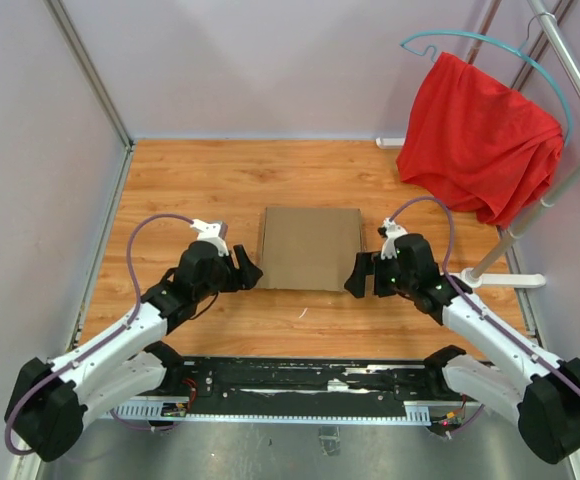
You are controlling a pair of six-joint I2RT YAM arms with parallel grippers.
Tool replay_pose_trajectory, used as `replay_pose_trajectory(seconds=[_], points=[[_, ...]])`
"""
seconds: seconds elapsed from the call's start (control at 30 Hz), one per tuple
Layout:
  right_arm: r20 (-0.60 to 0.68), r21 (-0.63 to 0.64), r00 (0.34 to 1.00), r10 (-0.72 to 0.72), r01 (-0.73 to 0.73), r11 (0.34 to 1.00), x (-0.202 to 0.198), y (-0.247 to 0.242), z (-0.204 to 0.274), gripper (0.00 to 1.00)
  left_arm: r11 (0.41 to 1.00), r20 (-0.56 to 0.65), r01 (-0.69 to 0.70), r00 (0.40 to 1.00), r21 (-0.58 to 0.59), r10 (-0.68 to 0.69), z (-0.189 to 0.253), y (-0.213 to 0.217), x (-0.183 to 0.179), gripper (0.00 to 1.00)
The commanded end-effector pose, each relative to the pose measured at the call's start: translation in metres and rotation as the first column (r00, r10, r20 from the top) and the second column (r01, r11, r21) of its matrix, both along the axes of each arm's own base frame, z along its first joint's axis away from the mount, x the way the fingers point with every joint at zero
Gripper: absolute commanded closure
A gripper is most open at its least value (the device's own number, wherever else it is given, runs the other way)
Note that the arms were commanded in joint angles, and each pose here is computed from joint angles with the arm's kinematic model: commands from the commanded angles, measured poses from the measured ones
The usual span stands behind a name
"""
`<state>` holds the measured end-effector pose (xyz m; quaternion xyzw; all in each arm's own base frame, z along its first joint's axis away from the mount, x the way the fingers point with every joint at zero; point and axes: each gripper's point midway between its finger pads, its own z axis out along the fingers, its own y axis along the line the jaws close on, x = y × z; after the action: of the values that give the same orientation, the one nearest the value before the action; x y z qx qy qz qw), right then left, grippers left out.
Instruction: Fold the paper box
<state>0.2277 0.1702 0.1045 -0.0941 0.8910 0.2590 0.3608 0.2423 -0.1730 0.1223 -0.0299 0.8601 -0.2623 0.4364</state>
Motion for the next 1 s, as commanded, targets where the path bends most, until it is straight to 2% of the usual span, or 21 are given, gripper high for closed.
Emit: replay_pose_trajectory(seconds=[0.0, 0.17, 0.4, 0.97], points=[[-0.031, -0.067, 0.998, -0.047, 0.045, 0.997, -0.006, -0.007, -0.014, 0.01, 0.998, -0.045, 0.049, 0.998, -0.036, -0.05, -0.008, -0.014, -0.002, 0.32], [-0.05, -0.177, 0.995, -0.086, 0.076, 0.981, -0.006, -0.019, -0.021, 0.01, 0.999, -0.047, 0.038, 0.998, 0.01, -0.037, -0.012, -0.012, 0.006, 0.32], [-0.069, -0.237, 0.995, -0.075, 0.056, 0.97, -0.003, -0.016, -0.026, 0.01, 0.996, -0.069, 0.078, 0.995, 0.053, -0.074, -0.013, -0.021, 0.013, 0.32], [-0.108, -0.27, 0.994, 0.004, -0.033, 0.962, -0.001, 0.008, -0.027, 0.0, 0.98, -0.134, 0.189, 0.975, 0.066, -0.179, -0.021, -0.044, 0.002, 0.33]])
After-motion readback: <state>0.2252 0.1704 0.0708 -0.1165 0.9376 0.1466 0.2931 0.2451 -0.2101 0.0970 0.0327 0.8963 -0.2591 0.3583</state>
